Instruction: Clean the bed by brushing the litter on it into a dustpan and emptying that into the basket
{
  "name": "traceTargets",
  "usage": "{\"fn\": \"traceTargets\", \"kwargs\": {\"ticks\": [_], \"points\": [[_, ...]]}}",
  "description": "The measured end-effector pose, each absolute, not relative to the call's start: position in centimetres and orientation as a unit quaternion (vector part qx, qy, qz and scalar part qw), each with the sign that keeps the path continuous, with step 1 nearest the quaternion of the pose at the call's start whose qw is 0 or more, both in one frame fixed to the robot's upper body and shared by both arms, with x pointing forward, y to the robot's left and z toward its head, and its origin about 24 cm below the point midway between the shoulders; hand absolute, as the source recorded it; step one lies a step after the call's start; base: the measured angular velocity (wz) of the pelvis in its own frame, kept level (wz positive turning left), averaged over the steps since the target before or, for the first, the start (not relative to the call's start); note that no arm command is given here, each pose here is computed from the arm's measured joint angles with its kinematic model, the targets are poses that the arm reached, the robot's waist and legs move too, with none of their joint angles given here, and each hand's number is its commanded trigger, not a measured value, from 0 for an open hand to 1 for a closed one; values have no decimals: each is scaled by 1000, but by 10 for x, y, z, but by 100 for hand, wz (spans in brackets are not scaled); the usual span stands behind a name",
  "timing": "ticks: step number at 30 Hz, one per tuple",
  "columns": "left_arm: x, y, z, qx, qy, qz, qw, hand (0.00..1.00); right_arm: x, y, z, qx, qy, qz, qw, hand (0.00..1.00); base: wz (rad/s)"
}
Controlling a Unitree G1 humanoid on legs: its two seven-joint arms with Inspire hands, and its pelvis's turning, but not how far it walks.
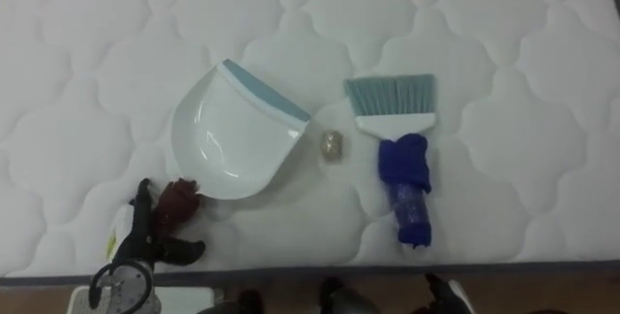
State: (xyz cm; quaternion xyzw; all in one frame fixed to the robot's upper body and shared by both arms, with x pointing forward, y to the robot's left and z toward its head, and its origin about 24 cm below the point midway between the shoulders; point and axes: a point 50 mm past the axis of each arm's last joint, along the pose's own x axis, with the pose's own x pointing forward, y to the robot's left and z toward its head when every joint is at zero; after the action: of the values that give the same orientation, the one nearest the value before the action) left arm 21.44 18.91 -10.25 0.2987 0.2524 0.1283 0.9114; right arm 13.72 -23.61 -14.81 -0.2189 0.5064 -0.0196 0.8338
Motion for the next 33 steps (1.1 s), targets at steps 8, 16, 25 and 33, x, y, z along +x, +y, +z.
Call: {"fn": "traceTargets", "kwargs": {"ticks": [8, 16, 25, 33], "points": [[232, 224, -88, 356, 254, 171, 883, 100, 140, -233, -147, -212, 504, -21, 837, 0, 0], [237, 219, -89, 392, 269, 138, 869, 100, 138, -230, -149, -210, 509, -17, 835, 0, 0], [242, 212, -90, 408, 277, 108, 863, 100, 140, -231, -148, -219, 508, -13, 833, 0, 0], [242, 214, -90, 425, 280, 92, 856, 100, 138, -233, -149, -198, 514, -36, 834, 0, -3]]}}
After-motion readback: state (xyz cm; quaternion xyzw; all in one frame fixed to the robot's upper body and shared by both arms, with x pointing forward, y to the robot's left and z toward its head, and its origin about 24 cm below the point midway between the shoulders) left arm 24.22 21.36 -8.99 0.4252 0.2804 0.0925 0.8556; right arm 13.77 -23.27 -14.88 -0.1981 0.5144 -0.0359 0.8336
